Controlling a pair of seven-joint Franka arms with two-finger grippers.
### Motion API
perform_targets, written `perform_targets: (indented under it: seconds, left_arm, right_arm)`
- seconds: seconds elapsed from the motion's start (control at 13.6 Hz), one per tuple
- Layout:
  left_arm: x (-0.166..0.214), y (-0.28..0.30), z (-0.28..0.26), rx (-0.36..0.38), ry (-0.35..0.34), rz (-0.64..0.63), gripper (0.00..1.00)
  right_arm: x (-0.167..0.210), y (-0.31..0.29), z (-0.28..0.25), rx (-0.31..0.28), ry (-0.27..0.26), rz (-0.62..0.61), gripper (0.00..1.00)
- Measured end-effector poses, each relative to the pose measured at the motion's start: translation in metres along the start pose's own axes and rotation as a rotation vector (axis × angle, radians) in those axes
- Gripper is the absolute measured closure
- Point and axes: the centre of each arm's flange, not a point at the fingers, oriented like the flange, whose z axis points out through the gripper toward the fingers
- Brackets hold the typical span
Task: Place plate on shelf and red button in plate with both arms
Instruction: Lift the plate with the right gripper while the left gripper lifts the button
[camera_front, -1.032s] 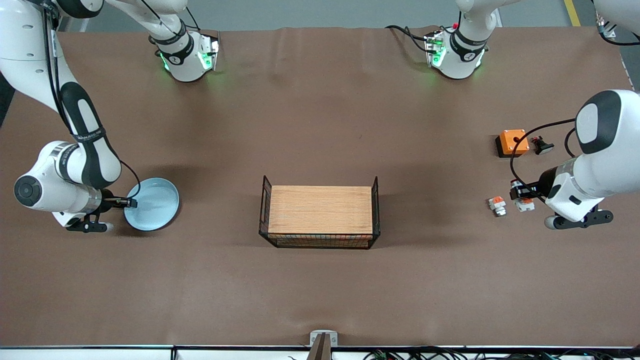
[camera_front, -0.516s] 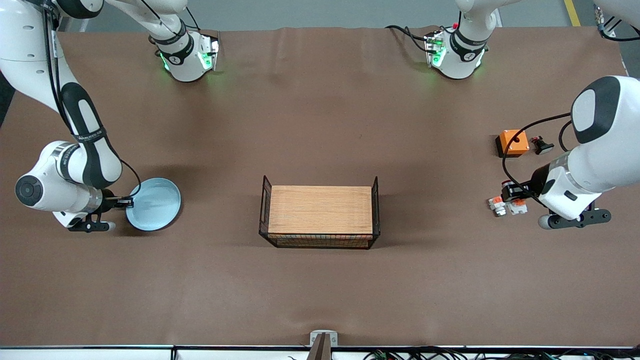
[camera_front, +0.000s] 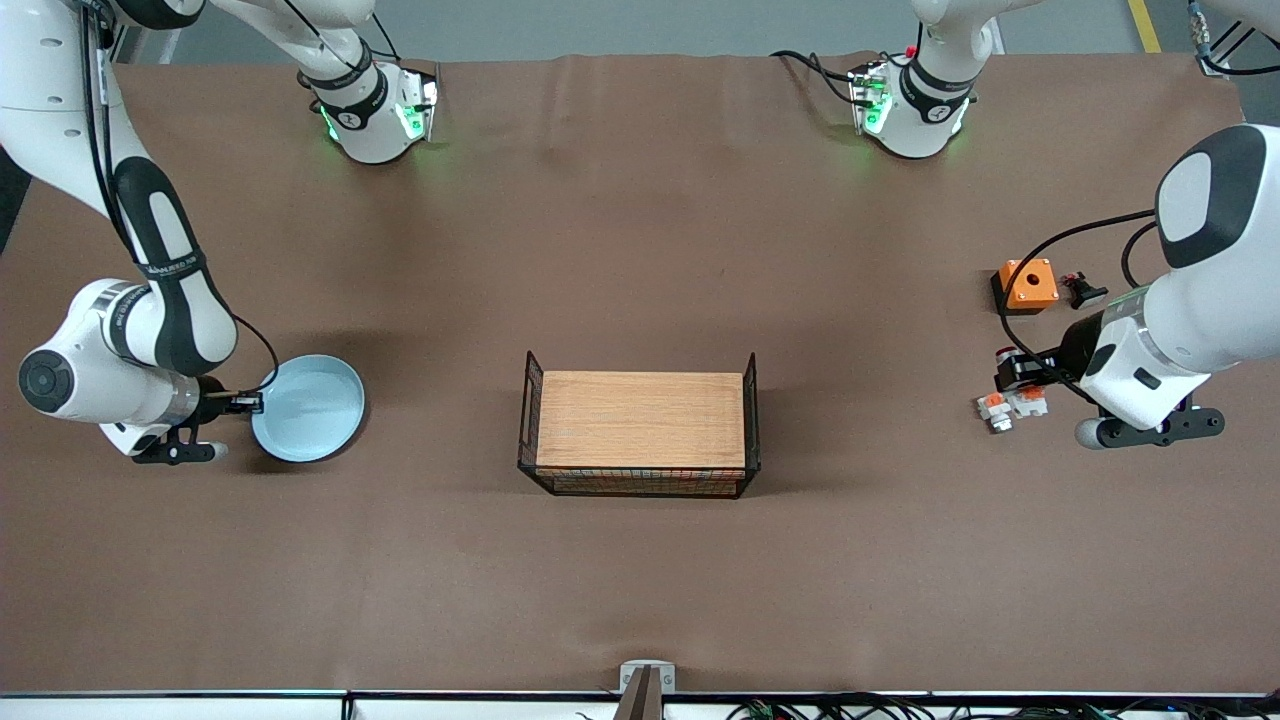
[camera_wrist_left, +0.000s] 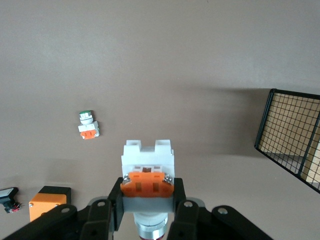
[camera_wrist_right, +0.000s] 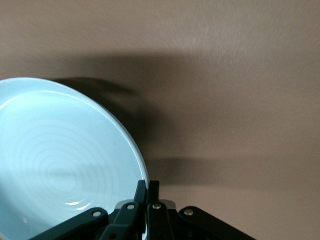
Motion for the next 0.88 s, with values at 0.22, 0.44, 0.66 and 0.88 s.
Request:
perform_targets:
  seconds: [0.22, 0.44, 0.66, 0.88]
  left_arm:
    - [-0.003, 0.011, -0.004, -0.018, 0.002, 0.016, 0.59]
    - [-0.005, 0.02, -0.011, -0.032, 0.01, 0.03, 0.59]
    - [-0.006, 0.023, -0.015, -0.058, 0.005, 0.027, 0.59]
    - [-0.008, 0.023, -0.021, -0.058, 0.001, 0.01, 0.59]
  right_arm:
    - [0.001, -0.014, -0.045, 0.005, 0.011, -0.023, 0.98]
    - [-0.006, -0.036, -0.097, 0.035, 0.0, -0.041, 0.98]
    - [-0.026, -0.067, -0.145, 0.056, -0.052, -0.009, 0.98]
    - [-0.057, -0.117, -0.202, 0.044, -0.091, 0.068, 0.98]
